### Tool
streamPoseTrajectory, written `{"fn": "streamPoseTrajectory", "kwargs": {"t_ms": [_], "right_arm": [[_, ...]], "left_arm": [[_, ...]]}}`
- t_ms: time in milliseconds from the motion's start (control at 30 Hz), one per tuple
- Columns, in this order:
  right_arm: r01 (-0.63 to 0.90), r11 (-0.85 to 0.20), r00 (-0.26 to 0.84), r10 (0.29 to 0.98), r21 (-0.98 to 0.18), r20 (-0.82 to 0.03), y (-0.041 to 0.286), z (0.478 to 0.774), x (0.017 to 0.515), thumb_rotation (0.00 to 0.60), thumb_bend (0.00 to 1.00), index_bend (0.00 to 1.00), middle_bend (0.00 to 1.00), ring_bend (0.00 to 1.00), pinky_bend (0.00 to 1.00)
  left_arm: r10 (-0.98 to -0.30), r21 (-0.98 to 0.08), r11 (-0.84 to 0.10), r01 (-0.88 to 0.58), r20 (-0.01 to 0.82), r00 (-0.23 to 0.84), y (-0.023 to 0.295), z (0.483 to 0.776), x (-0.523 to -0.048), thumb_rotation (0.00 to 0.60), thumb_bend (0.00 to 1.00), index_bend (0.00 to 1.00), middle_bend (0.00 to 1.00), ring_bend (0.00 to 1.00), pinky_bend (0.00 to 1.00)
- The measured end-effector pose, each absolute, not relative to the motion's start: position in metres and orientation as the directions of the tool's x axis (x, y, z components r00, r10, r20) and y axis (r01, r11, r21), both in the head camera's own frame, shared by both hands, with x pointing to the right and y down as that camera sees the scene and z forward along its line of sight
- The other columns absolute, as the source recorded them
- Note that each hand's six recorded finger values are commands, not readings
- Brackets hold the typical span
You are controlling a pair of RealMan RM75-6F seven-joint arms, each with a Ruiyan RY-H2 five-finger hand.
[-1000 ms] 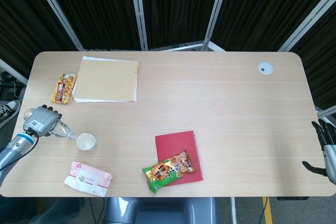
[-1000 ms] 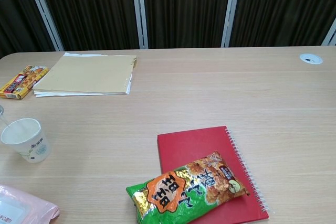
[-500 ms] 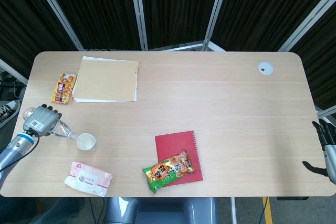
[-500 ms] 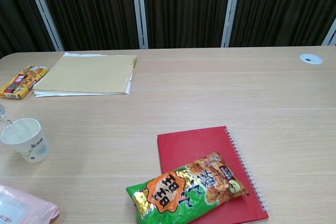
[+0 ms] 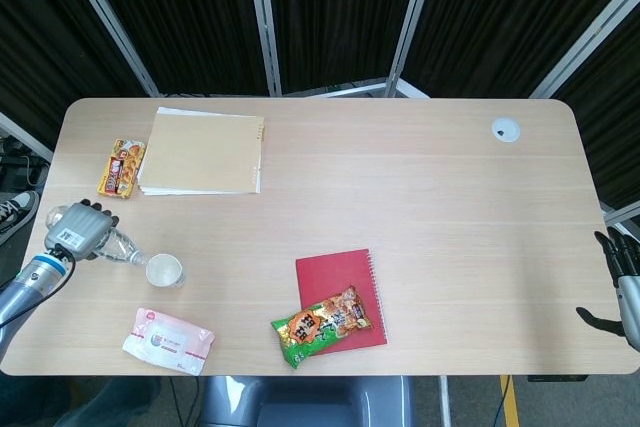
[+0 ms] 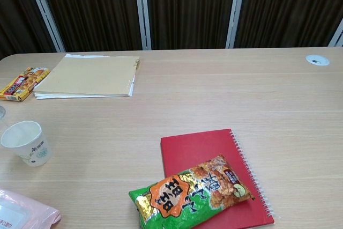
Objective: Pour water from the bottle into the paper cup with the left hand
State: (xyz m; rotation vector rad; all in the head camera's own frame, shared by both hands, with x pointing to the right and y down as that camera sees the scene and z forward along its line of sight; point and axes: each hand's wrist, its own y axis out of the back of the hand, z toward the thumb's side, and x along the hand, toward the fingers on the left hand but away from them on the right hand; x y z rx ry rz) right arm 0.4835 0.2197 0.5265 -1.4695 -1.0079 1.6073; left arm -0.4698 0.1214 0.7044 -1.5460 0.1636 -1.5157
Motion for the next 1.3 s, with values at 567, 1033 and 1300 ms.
{"fn": "streamPoseTrajectory", "kwargs": {"t_ms": [567,1033,1300], "right_arm": [[-0.001,-0.430,-0.088,0.899,-0.903,-0.428,0.219,0.526,0.485,0.600,0.00,0.00,0.00,0.00,0.00],[0.003,-0.427,-0.078,0.901,-0.904,-0.426,0.219,0.524,0.481,0.600,0.00,0.00,0.00,0.00,0.00],[0.027,-0.427,-0.090,0.899,-0.904,-0.428,0.218,0.524,0.484,0.600,0.00,0.00,0.00,0.00,0.00]], "left_arm": [[-0.684,-0.735,-0.665,0.129,0.670,0.289,0.114,0.677,-0.470,0.600,0.45,0.60,0.48,0.37,0.37],[-0.755,-0.456,-0.642,-0.616,0.513,0.408,0.093,0.636,-0.413,0.600,0.45,0.63,0.50,0.38,0.37],[-0.777,-0.170,-0.568,-0.805,0.434,0.457,0.088,0.642,-0.317,0.600,0.45,0.63,0.51,0.39,0.37]]}}
